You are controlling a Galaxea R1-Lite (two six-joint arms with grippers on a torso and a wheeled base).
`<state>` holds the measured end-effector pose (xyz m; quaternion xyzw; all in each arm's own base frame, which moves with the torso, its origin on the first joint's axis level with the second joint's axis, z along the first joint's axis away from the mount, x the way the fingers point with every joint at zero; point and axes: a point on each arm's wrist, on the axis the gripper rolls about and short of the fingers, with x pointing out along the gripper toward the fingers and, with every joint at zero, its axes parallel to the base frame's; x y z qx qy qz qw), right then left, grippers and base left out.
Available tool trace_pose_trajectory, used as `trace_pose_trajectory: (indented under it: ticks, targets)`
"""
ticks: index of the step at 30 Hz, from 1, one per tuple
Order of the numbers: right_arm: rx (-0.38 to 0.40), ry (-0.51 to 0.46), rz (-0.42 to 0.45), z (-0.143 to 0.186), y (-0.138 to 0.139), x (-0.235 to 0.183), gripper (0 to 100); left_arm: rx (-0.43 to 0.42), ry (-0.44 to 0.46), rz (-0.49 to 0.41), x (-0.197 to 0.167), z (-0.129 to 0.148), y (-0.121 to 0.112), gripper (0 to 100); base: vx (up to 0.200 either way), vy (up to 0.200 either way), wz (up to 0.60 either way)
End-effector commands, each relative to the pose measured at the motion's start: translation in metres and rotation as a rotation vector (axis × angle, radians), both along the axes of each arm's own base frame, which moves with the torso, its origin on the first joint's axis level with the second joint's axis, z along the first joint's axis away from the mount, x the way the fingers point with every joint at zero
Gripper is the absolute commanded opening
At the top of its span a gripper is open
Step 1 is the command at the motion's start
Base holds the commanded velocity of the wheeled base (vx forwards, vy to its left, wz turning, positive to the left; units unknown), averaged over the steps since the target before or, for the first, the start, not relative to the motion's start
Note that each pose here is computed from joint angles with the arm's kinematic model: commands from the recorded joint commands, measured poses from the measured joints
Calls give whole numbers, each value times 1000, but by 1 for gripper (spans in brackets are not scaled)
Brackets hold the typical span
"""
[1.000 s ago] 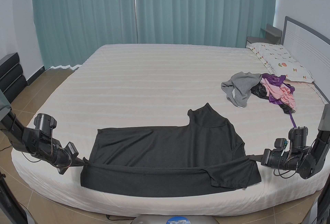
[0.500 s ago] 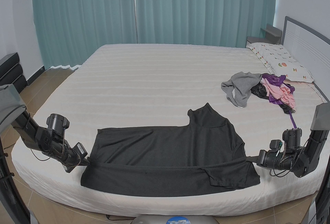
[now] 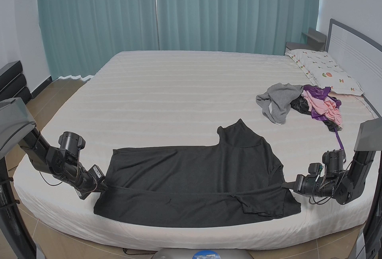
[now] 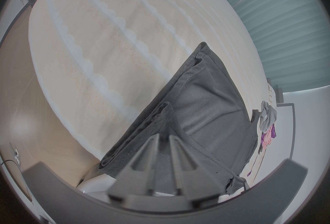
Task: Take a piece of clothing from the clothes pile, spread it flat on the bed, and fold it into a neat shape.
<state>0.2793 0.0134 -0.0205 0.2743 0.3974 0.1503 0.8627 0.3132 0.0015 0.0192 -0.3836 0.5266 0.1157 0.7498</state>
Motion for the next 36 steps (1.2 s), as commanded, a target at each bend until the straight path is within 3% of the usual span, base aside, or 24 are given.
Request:
trace_pose_trajectory:
  ticks: [1, 11, 22, 28, 36]
  targets:
    - [-1, 12, 5, -4, 1, 0, 100, -1, 2, 4, 0, -1, 0, 100, 0, 0, 0]
    - [16, -27, -20, 12, -1, -4, 100, -39, 5, 54, 0, 2, 1, 100, 0, 0, 0]
    - [186, -8, -161, 42, -1, -10, 100, -112, -65, 115, -10, 31, 15, 100, 0, 0, 0]
    - [191, 10, -160, 40, 0, -13, 100, -172, -59, 126, -8, 30, 19, 100, 0, 0, 0]
    - [191, 24, -158, 38, 1, -15, 100, -194, -63, 125, -8, 31, 22, 100, 200, 0, 0]
